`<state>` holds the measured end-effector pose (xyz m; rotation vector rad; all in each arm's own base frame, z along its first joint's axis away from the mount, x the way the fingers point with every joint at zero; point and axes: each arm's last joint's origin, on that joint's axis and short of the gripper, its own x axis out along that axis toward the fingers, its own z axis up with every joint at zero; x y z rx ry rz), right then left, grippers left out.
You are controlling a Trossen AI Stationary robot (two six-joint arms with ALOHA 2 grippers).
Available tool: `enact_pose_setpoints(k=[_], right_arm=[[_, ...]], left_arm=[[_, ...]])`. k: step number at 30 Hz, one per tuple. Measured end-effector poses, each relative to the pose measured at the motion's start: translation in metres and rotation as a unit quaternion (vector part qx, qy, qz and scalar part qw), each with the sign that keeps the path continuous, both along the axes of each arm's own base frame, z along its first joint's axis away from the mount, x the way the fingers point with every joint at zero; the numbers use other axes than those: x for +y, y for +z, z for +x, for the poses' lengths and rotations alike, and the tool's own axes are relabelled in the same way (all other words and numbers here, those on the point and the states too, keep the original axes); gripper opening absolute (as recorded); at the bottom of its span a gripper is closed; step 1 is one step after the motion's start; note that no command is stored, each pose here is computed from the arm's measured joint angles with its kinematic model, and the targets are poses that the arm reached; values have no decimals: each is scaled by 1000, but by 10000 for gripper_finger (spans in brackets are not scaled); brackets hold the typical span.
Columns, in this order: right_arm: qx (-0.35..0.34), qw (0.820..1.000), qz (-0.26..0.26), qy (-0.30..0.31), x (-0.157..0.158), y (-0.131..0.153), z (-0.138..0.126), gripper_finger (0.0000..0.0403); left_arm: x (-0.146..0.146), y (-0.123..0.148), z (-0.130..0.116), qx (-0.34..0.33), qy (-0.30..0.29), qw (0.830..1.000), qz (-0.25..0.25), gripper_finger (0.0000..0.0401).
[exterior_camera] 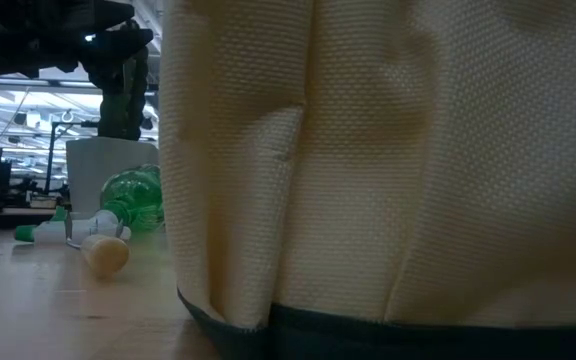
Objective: Pick & Place Garden tools in Gardening bag
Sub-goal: Put the green shear scissors into the brown gardening bag
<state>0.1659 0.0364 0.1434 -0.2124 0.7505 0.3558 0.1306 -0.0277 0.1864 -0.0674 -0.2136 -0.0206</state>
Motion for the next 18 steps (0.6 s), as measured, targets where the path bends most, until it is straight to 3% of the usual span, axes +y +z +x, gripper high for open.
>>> enact_pose_setpoints(k=[18], right_arm=[[41, 998, -49, 28, 2, -27, 13, 265]], left_arm=[[0, 0, 0, 0, 0, 1000, 0, 182]])
